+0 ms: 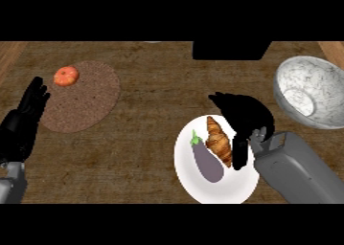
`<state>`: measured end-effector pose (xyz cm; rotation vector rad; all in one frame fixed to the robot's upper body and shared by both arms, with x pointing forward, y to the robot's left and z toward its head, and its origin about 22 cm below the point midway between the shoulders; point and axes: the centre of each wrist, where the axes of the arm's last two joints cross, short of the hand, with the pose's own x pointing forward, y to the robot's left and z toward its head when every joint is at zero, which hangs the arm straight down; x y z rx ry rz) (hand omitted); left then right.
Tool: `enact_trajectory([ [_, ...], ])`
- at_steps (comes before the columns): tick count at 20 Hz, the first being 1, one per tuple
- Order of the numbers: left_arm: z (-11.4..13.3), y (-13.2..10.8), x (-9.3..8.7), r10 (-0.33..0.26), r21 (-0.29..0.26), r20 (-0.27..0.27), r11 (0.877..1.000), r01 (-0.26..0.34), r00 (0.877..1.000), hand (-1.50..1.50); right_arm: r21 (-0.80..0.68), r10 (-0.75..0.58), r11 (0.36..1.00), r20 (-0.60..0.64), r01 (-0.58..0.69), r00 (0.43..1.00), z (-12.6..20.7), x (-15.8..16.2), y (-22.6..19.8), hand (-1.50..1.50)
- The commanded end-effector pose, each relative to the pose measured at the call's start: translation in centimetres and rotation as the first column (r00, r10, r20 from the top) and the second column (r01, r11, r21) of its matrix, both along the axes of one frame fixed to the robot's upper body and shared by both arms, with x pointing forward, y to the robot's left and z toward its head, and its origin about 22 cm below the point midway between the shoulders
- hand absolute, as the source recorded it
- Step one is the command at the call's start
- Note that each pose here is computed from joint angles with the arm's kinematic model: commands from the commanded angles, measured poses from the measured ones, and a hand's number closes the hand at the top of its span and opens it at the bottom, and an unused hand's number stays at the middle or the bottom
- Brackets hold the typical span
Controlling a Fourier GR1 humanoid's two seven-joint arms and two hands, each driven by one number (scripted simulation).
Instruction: Pick the croissant from the plate and place it in the bowl
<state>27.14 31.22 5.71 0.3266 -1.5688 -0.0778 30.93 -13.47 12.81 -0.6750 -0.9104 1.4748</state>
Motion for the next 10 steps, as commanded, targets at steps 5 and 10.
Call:
enact_trajectory([
  [5, -0.8, -0.6, -0.3, 0.011, -0.006, 0.005, 1.0, -0.011, 1.0, 0.0, -0.092, 0.053, 0.995, 0.134, -0.041, 0.989, -1.4, -1.3, 1.6, -1.5],
  [10, 0.4, -1.5, 0.2, -0.001, -0.002, -0.005, 1.0, 0.001, 1.0, 0.0, -0.117, 0.071, 0.992, 0.154, -0.053, 0.986, -5.9, -0.9, 1.6, -1.5],
])
